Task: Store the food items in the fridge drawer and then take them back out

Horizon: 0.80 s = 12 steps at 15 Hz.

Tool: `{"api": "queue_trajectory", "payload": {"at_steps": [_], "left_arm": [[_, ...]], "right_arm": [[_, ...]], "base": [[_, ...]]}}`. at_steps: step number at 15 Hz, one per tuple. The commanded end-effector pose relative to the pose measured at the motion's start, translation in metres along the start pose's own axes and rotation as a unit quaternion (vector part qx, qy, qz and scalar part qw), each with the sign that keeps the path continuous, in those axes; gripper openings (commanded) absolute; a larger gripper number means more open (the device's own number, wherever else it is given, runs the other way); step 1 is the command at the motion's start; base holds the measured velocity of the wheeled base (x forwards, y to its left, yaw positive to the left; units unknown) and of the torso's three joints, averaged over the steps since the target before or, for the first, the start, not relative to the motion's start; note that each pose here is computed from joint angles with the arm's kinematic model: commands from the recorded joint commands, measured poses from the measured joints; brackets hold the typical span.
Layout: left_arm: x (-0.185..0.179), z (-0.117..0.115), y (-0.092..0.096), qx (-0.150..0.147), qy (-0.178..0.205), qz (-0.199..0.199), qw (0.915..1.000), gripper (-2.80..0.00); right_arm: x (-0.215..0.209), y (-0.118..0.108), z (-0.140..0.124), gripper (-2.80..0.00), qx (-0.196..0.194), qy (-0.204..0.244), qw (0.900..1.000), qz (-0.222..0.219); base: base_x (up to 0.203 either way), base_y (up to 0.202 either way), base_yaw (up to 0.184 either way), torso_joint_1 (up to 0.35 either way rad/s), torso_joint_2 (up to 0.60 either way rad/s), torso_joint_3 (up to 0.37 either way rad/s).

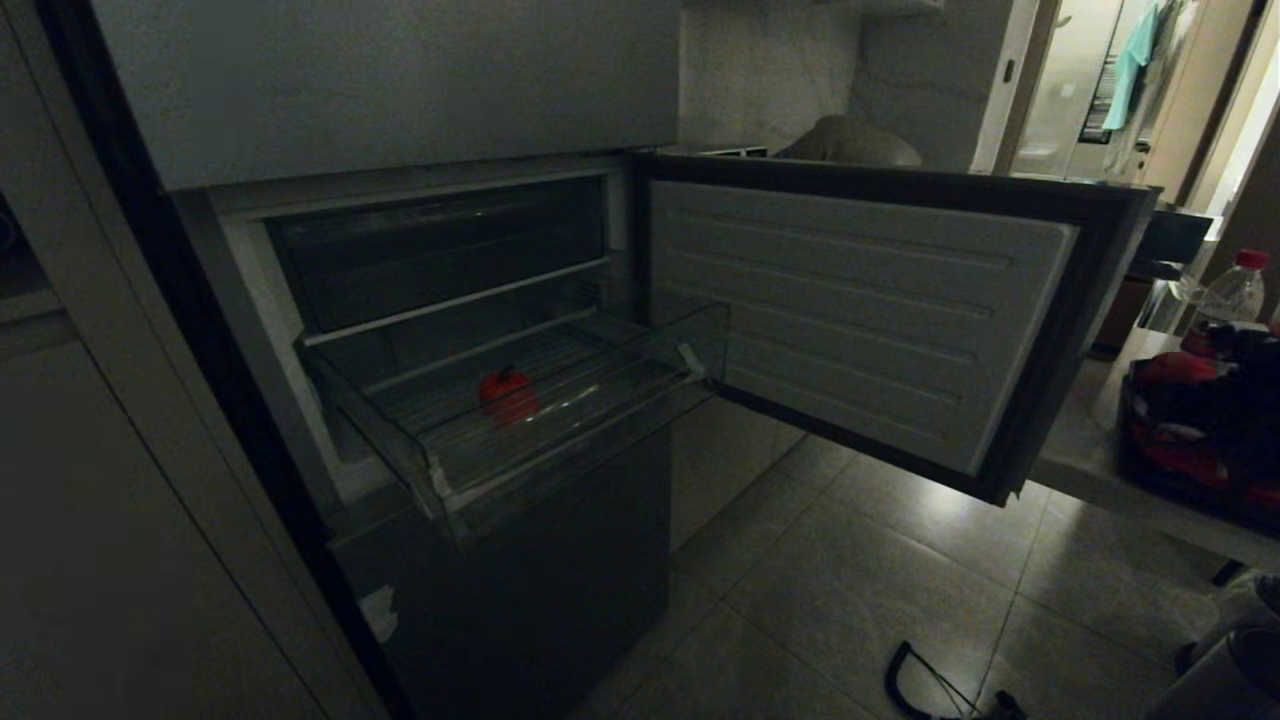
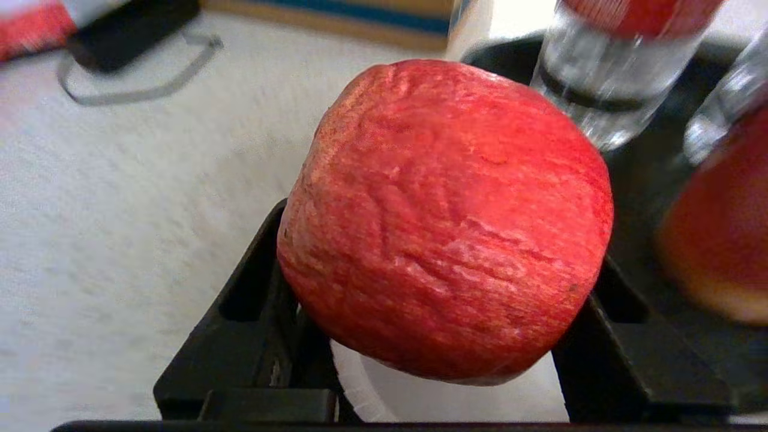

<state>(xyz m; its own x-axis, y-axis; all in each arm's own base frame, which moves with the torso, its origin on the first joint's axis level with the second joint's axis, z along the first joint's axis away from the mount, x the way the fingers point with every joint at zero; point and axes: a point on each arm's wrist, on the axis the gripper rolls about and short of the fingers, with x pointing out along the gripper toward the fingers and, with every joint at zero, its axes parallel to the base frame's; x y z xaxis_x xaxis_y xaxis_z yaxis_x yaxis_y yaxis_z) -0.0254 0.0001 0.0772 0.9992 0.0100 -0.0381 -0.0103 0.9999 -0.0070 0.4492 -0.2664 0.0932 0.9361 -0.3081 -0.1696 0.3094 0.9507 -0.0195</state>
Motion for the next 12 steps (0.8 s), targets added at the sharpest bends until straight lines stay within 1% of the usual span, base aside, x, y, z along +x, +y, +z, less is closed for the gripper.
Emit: {"api": "queue_trajectory", "payload": {"at_steps": [1, 3, 6, 8, 10, 12], "left_arm": [[0.0, 0.0, 0.0, 0.0, 0.001, 0.0, 1.0, -2.8], [0.0, 0.0, 0.0, 0.0, 0.001, 0.0, 1.0, -2.8], [0.0, 0.0, 0.0, 0.0, 0.001, 0.0, 1.0, -2.8], [0.0, 0.0, 0.0, 0.0, 0.001, 0.0, 1.0, -2.8], [0.0, 0.0, 0.0, 0.0, 0.001, 0.0, 1.0, -2.8], [0.0, 0.0, 0.0, 0.0, 0.001, 0.0, 1.0, -2.8]], "right_arm": [[-0.02, 0.003, 0.034, -2.8, -0.006, -0.026, 1.0, 0.0], [-0.039, 0.008, 0.051, -2.8, -0.008, -0.029, 1.0, 0.001], [-0.092, 0.027, 0.071, -2.8, -0.005, -0.013, 1.0, 0.013], [-0.128, 0.042, 0.076, -2.8, -0.004, -0.005, 1.0, 0.024], [-0.18, 0.062, 0.07, -2.8, -0.005, 0.006, 0.999, 0.037], [-0.238, 0.08, 0.064, -2.8, -0.009, 0.004, 0.999, 0.049]], "base": [[0.0, 0.0, 0.0, 0.0, 0.0, 0.0], [0.0, 0.0, 0.0, 0.0, 0.0, 0.0], [0.0, 0.0, 0.0, 0.0, 0.0, 0.0], [0.0, 0.0, 0.0, 0.0, 0.0, 0.0], [0.0, 0.0, 0.0, 0.0, 0.0, 0.0], [0.0, 0.0, 0.0, 0.0, 0.0, 0.0]]}}
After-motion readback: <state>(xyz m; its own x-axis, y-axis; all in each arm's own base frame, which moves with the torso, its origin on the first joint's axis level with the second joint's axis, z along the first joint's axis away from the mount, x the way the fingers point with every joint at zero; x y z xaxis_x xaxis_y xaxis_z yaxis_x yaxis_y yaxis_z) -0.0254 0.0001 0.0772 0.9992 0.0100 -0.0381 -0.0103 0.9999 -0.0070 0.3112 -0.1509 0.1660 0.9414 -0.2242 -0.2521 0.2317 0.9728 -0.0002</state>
